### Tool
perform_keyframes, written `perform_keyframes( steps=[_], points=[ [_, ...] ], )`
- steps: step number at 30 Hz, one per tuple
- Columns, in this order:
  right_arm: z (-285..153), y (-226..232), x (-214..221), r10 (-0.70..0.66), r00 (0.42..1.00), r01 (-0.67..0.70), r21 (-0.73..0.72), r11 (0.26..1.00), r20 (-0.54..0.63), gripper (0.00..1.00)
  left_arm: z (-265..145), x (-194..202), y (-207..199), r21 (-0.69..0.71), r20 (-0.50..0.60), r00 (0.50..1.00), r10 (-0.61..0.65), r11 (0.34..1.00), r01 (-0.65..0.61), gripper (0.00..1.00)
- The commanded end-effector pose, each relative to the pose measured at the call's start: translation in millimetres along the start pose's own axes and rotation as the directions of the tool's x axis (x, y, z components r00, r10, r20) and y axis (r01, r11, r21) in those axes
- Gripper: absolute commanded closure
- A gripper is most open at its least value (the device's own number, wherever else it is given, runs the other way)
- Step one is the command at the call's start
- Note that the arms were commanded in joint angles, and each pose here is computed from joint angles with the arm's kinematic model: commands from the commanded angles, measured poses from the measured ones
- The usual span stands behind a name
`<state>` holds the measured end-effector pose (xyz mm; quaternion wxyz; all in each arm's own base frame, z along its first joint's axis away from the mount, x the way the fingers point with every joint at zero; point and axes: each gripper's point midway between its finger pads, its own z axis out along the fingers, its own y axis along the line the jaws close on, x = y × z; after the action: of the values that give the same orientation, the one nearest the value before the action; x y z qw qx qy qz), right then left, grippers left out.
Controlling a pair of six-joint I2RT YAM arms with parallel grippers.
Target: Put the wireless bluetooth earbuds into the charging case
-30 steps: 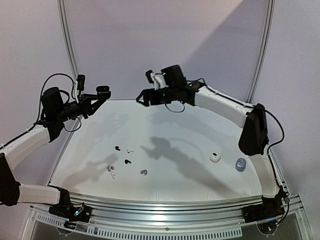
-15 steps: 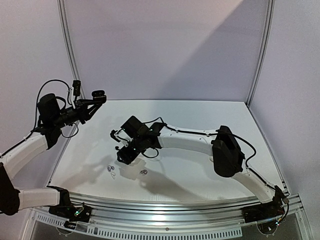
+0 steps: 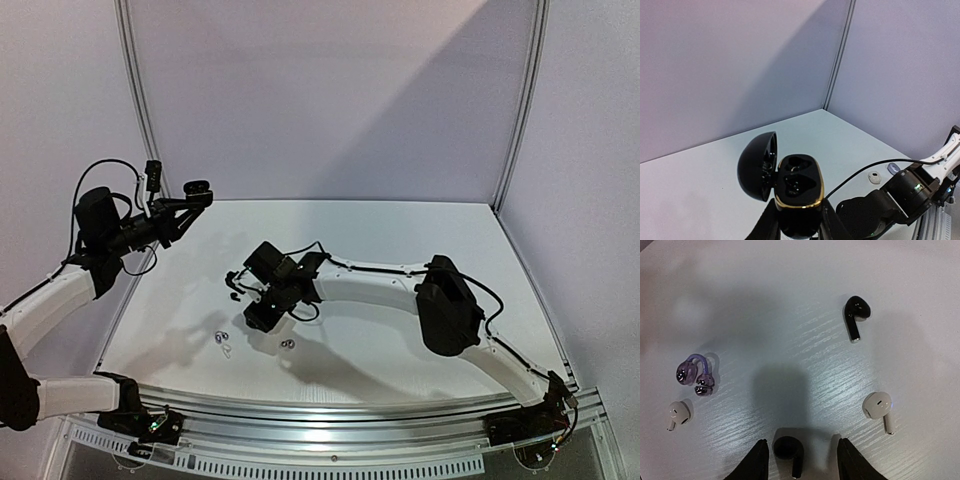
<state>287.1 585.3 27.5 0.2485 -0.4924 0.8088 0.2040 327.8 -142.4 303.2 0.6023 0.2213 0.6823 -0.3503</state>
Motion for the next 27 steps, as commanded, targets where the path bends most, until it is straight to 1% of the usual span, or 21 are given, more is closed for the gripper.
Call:
perform_keyframes(
  steps=[1,3,5,8,13,16,20,23,25,27],
  points=[
    [14.5,8.2,14.4,-0.015,0.999,0.013,-0.049,0.999,-0.038,0.54,-1.9,-1.0,2.4,-0.008,0.012,1.000,0.025,1.000,-0.025,1.00],
    [17.4,15.9,16.0,-0.058,0.998,0.056,-0.069,0.996,-0.036,0.59,-1.9,-0.9,2.4,-0.008,0.012,1.000,0.026,1.000,-0.026,1.00],
    [19.2,20.7,16.0,-0.076,0.997,0.073,-0.077,0.994,-0.032,0.61,-1.9,-1.0,2.8,-0.011,0.012,0.999,0.030,0.999,-0.030,1.00],
    [21.0,21.8,15.4,-0.079,0.996,0.076,-0.079,0.994,-0.029,0.62,-1.8,0.0,3.2,-0.011,0.011,1.000,0.028,1.000,-0.028,1.00],
    [21.5,18.2,17.3,-0.090,0.995,0.087,-0.060,0.994,-0.037,0.70,-1.4,-0.5,4.0,-0.014,0.012,0.999,0.031,0.999,-0.031,1.00],
    [21.2,17.5,16.5,-0.094,0.995,0.092,-0.057,0.994,-0.034,0.78,-1.1,0.2,4.3,-0.014,0.010,1.000,0.030,0.999,-0.029,1.00],
    [20.0,17.2,15.8,-0.100,0.994,0.098,-0.054,0.994,-0.034,0.92,-1.0,-0.5,4.3,-0.014,0.011,0.999,0.034,0.999,-0.034,1.00],
    [13.7,18.1,9.9,-0.099,0.995,0.098,-0.053,0.994,-0.023,1.00,-1.1,0.4,4.3,-0.012,0.009,0.999,0.032,0.999,-0.032,1.00],
    [4.6,17.2,1.2,-0.098,0.995,0.097,-0.051,0.994,-0.006,1.00,-0.9,1.1,3.9,-0.009,0.008,0.999,0.036,0.999,-0.036,1.00],
    [-14.7,9.3,-17.8,-0.083,0.996,0.085,-0.030,0.996,0.036,1.00,-0.9,0.4,3.2,-0.006,0.011,0.999,0.042,0.999,-0.042,1.00]
  ],
)
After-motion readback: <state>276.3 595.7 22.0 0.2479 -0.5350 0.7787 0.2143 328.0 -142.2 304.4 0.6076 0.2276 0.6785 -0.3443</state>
